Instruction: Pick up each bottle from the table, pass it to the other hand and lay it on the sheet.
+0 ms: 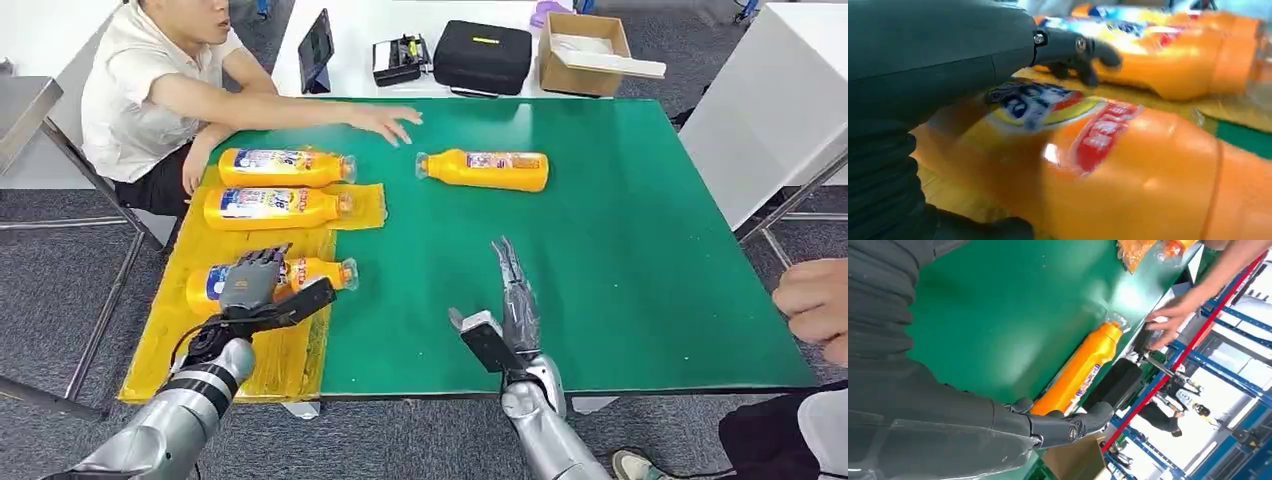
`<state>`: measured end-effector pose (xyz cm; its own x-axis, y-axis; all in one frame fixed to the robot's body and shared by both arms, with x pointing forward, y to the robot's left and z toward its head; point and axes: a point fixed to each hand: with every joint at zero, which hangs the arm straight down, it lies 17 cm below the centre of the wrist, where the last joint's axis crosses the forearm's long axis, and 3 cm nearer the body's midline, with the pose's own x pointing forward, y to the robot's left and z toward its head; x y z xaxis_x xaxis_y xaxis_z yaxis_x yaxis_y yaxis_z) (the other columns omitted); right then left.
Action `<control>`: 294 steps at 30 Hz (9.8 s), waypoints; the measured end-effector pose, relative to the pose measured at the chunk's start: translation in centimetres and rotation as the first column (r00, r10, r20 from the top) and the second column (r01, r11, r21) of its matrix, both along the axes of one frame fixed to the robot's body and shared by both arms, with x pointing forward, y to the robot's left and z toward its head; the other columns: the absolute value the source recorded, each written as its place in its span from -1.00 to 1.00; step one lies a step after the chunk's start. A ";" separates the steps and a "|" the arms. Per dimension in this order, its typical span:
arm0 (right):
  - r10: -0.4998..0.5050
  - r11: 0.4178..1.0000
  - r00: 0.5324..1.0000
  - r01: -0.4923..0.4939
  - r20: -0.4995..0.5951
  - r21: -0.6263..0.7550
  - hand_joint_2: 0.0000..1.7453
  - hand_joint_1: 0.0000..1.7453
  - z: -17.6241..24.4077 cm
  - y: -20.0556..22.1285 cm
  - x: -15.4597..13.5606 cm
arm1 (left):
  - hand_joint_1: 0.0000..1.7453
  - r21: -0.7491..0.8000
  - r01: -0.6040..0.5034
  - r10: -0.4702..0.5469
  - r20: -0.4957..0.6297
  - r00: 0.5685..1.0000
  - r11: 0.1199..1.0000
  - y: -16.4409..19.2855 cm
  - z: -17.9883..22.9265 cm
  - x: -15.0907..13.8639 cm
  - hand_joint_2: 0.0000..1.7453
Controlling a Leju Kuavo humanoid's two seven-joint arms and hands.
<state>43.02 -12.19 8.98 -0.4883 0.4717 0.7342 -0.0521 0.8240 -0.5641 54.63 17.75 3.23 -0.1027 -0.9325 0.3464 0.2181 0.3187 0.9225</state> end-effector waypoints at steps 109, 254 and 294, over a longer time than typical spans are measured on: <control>0.022 0.942 0.840 -0.199 -0.542 -0.269 1.00 1.00 -11.1 -12.3 5.0 | -1.00 -0.857 0.449 -0.192 0.410 0.892 0.253 -13.3 18.8 -15.0 1.00; -0.090 0.996 0.994 0.088 0.059 0.025 1.00 -1.00 1.7 2.6 -4.3 | 1.00 -0.340 0.174 0.059 0.576 0.815 0.924 -1.0 13.8 -12.9 1.00; -0.175 0.979 0.978 0.161 0.109 0.121 1.00 -1.00 4.2 -2.8 -4.4 | -1.00 0.045 0.136 -0.133 -0.063 0.989 0.990 1.5 -0.8 -2.9 1.00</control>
<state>38.66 -14.99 13.20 -0.4958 0.4733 0.7281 0.1545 0.8731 -0.4624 51.75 19.22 2.42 -0.2086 -0.9275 0.3102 0.3111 0.2377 0.9202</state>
